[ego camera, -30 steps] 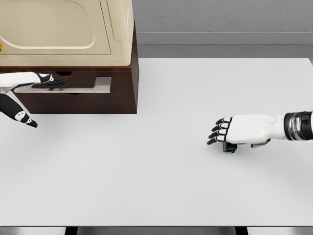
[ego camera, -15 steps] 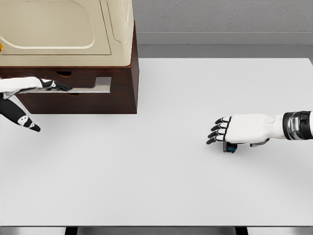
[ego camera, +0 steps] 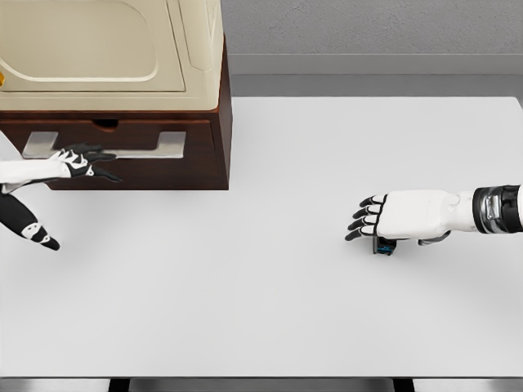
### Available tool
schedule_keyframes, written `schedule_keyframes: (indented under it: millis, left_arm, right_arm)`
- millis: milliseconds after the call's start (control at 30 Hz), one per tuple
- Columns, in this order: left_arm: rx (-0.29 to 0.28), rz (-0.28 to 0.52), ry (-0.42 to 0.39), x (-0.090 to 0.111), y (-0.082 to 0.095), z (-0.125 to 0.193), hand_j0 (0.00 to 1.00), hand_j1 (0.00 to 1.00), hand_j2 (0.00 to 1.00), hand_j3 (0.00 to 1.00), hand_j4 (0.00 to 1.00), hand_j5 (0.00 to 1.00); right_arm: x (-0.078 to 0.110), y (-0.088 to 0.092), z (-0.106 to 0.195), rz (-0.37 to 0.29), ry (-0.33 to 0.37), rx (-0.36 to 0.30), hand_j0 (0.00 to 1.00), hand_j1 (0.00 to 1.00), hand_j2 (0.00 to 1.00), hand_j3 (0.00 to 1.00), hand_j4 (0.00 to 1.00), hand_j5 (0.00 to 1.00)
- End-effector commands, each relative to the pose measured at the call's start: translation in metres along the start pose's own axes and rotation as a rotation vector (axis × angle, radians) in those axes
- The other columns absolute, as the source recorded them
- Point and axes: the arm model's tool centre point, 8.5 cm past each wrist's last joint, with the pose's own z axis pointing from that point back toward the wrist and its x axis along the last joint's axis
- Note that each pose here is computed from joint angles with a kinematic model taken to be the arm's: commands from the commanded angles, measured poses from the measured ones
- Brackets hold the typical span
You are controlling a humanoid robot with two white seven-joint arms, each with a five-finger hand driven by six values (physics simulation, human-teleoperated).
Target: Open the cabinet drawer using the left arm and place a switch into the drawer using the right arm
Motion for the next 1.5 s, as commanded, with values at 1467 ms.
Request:
schedule_keyframes:
  millis: [1467]
  left_arm:
    - [0.146, 0.018, -0.064, -0.013, -0.04, 0.126, 1.0, 1.0, 1.0, 1.0, 1.0, 1.0]
  right_arm:
    - [0.002, 0.001, -0.002, -0.005, -0.007, 0.002, 0.85, 0.85, 0.85, 0.85, 0.85, 0.85]
